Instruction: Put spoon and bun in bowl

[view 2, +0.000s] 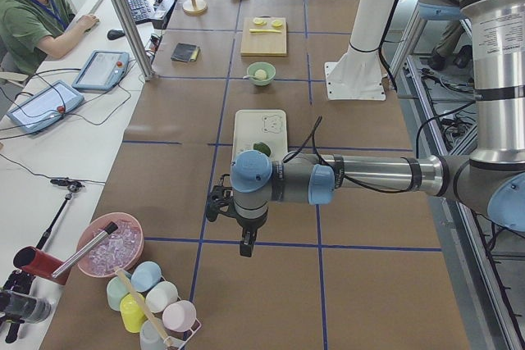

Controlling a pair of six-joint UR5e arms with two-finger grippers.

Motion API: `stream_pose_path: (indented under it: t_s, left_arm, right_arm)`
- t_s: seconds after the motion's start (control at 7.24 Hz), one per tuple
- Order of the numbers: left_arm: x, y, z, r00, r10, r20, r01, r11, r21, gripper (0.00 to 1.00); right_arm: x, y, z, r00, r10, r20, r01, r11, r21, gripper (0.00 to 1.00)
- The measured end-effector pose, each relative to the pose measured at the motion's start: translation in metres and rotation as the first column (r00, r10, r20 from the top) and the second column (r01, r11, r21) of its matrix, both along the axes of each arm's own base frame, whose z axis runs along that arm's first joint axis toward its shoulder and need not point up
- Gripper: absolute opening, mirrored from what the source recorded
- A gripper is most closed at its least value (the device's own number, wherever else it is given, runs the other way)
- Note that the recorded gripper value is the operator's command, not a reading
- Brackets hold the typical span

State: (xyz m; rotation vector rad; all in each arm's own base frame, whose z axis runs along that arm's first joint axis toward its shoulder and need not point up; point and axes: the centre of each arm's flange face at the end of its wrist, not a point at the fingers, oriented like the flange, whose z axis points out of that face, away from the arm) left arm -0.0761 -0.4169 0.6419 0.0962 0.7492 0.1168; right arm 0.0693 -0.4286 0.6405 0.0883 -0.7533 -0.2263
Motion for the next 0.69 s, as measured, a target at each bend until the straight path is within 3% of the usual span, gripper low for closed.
stream_pose_path:
  t_s: [0.69]
  left_arm:
    - [0.0,-0.0005,-0.0021,1.0,0.0,0.0,0.0,1.0,0.006,1.0]
  right_arm:
    - [0.0,0.0004,-0.0005,1.0,-0.003,-0.001,0.003,1.0,0.007,1.0]
